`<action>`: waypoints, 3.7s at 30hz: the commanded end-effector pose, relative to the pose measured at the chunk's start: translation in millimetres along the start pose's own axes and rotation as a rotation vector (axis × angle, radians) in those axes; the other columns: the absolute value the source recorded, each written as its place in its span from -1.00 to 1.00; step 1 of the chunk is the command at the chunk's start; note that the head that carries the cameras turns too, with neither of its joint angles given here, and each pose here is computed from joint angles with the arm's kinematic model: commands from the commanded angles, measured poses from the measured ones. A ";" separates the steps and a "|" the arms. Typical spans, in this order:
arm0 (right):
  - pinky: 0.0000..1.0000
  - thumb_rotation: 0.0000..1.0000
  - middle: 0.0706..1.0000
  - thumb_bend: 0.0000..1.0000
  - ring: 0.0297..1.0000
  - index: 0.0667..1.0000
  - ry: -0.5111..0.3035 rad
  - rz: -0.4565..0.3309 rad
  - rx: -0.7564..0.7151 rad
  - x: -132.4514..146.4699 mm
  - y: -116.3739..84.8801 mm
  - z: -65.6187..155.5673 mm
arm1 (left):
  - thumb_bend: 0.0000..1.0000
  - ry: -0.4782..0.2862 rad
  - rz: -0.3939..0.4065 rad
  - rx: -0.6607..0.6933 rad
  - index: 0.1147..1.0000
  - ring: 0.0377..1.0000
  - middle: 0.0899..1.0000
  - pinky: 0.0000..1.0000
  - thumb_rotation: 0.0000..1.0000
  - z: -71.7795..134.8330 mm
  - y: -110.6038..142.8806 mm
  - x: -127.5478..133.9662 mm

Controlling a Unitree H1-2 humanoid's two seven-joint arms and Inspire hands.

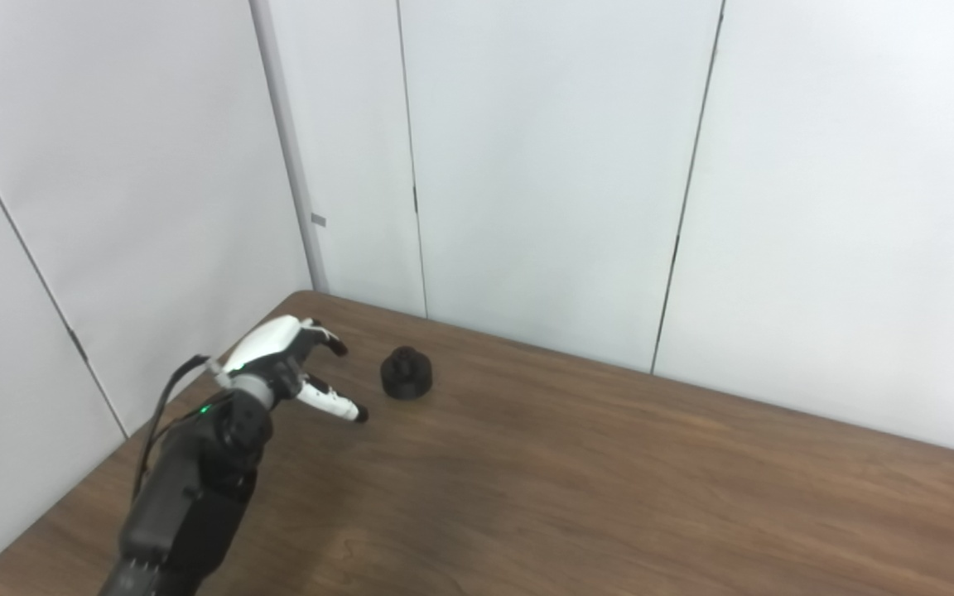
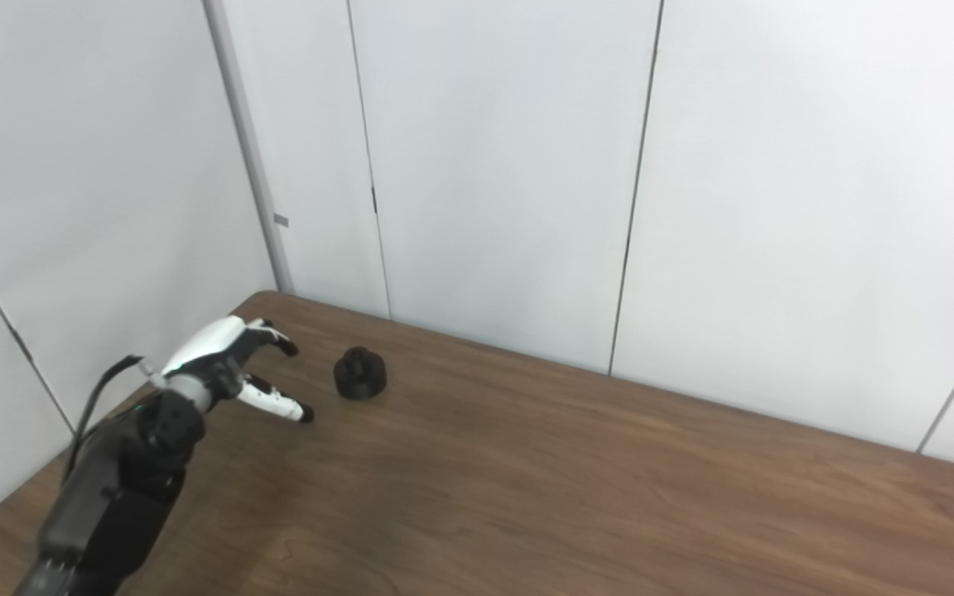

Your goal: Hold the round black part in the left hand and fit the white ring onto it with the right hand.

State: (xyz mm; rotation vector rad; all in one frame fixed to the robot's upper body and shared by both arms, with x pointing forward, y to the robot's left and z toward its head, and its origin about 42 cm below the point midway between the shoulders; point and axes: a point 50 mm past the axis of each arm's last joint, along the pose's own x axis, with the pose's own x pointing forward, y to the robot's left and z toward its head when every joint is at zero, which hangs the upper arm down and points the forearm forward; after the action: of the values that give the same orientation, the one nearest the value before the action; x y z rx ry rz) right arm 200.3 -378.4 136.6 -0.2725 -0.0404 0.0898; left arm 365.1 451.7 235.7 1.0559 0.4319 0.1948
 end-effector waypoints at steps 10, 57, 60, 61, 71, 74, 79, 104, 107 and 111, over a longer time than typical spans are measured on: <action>1.00 0.48 1.00 0.26 1.00 1.00 0.020 -0.007 -0.041 -11.3 -11.5 7.0 | 1.00 -0.048 0.017 0.049 0.82 1.00 1.00 1.00 -0.34 31.7 5.4 33.6; 1.00 0.47 1.00 0.28 1.00 1.00 0.046 0.006 -0.065 -38.4 -28.7 18.5 | 0.04 -0.126 0.097 0.167 -0.18 1.00 0.78 1.00 -0.92 39.8 -47.2 45.4; 1.00 0.47 1.00 0.28 1.00 1.00 0.047 0.006 -0.065 -38.8 -28.5 18.7 | 0.04 -0.130 0.089 0.178 -0.18 1.00 0.76 1.00 -0.91 38.5 -48.9 45.5; 1.00 0.47 1.00 0.28 1.00 1.00 0.046 0.006 -0.065 -38.8 -28.4 18.8 | 0.04 -0.132 0.088 0.179 -0.18 1.00 0.76 1.00 -0.91 38.2 -49.7 45.7; 0.97 0.47 1.00 0.31 1.00 1.00 0.038 -0.007 -0.071 -34.8 -13.7 21.9 | 0.04 -0.190 0.080 0.154 -0.18 1.00 0.76 1.00 -0.91 36.5 -56.6 40.1; 0.95 0.48 1.00 0.36 1.00 0.99 0.020 -0.020 -0.077 -30.6 -4.2 24.2 | 0.04 -0.257 0.083 0.154 -0.18 0.99 0.73 1.00 -0.91 37.7 -62.7 29.6; 0.92 0.43 1.00 0.40 1.00 1.00 -0.008 -0.061 -0.067 -19.8 4.6 31.5 | 0.04 -0.374 0.098 0.175 -0.18 0.98 0.70 1.00 -0.91 46.8 -75.3 7.4; 0.65 -0.17 1.00 0.70 0.94 0.82 -0.062 -0.258 -0.609 77.3 -72.8 119.6 | 0.04 -0.862 -0.060 0.202 -0.18 0.92 0.62 1.00 -0.91 119.6 -153.5 -86.1; 0.52 -0.20 0.98 0.91 0.91 0.76 -0.056 -0.240 -0.699 98.9 -74.8 127.3 | 0.04 -0.902 -0.075 0.215 -0.18 0.89 0.61 1.00 -0.91 119.3 -157.6 -92.9; 0.52 -0.18 0.98 0.97 0.92 0.71 -0.033 -0.194 -0.816 125.0 -73.7 134.0 | 0.04 -0.926 -0.108 0.227 -0.17 0.89 0.61 1.00 -0.91 119.4 -164.5 -100.0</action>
State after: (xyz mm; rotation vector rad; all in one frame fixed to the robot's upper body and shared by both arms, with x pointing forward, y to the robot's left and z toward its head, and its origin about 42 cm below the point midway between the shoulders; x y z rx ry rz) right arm 318.5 -400.1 267.8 -1.0265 -0.0839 -0.0999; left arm 318.9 241.1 154.8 1.2045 -0.2759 -0.4478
